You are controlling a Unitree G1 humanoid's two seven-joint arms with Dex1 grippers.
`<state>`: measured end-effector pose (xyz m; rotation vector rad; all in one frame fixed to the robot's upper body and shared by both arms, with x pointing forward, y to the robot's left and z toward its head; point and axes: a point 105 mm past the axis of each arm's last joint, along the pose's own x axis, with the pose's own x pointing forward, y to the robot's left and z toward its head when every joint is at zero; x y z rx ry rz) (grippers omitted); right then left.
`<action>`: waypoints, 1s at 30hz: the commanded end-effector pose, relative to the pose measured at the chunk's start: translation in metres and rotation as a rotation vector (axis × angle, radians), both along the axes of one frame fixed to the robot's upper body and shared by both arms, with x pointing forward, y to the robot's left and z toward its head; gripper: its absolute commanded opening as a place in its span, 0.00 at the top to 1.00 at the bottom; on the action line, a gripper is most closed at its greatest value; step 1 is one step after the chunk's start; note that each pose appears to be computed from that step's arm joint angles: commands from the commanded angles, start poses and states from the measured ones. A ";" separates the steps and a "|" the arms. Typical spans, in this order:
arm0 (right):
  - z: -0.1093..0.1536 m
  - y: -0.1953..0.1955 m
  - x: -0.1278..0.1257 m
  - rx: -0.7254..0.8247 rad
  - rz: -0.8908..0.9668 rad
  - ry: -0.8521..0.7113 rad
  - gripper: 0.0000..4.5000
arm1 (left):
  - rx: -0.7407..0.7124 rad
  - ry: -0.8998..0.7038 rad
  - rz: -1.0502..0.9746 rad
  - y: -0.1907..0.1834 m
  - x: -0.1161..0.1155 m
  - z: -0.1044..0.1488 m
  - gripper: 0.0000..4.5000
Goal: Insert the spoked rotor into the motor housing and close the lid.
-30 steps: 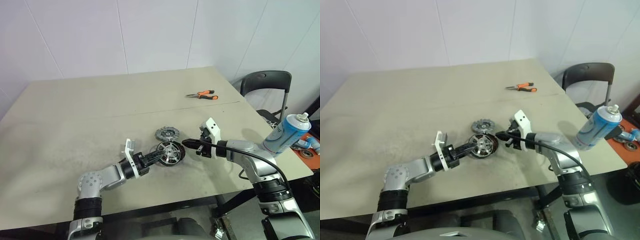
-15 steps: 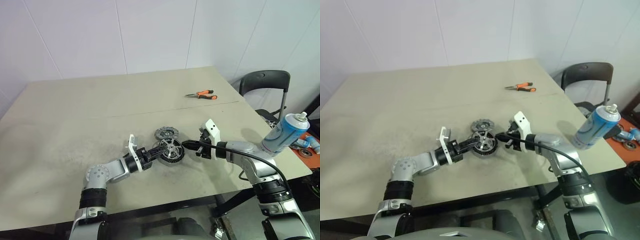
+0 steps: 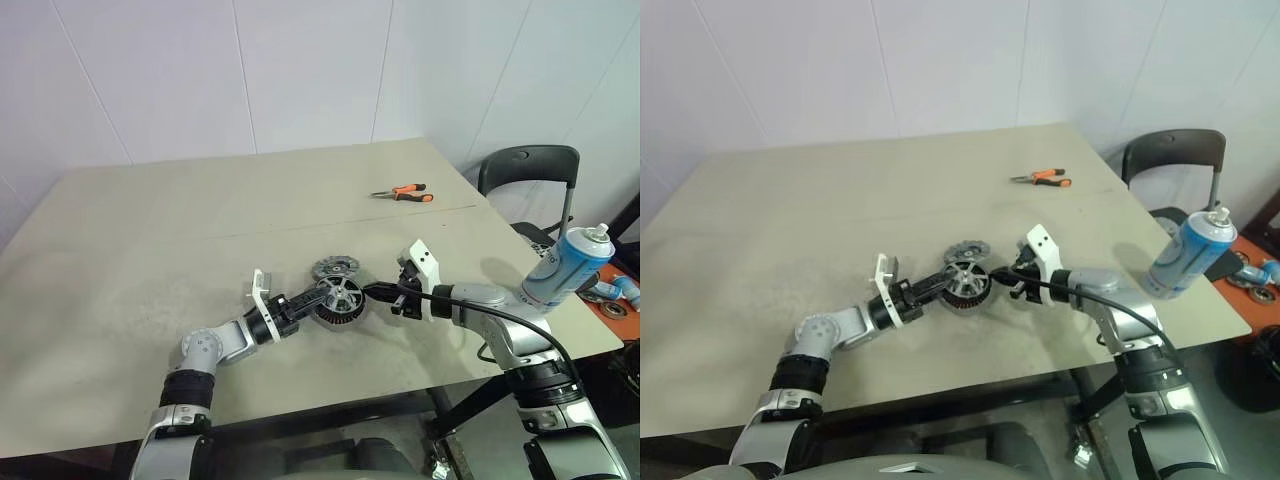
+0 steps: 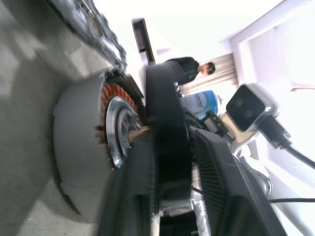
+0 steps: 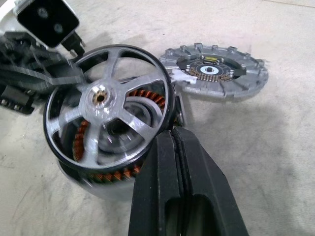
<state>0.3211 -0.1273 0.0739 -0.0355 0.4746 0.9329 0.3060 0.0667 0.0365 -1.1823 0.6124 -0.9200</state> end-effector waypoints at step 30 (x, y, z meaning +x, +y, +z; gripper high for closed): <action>0.007 0.015 0.004 0.032 0.038 -0.033 1.00 | 0.048 -0.439 0.164 0.077 -0.014 0.172 0.36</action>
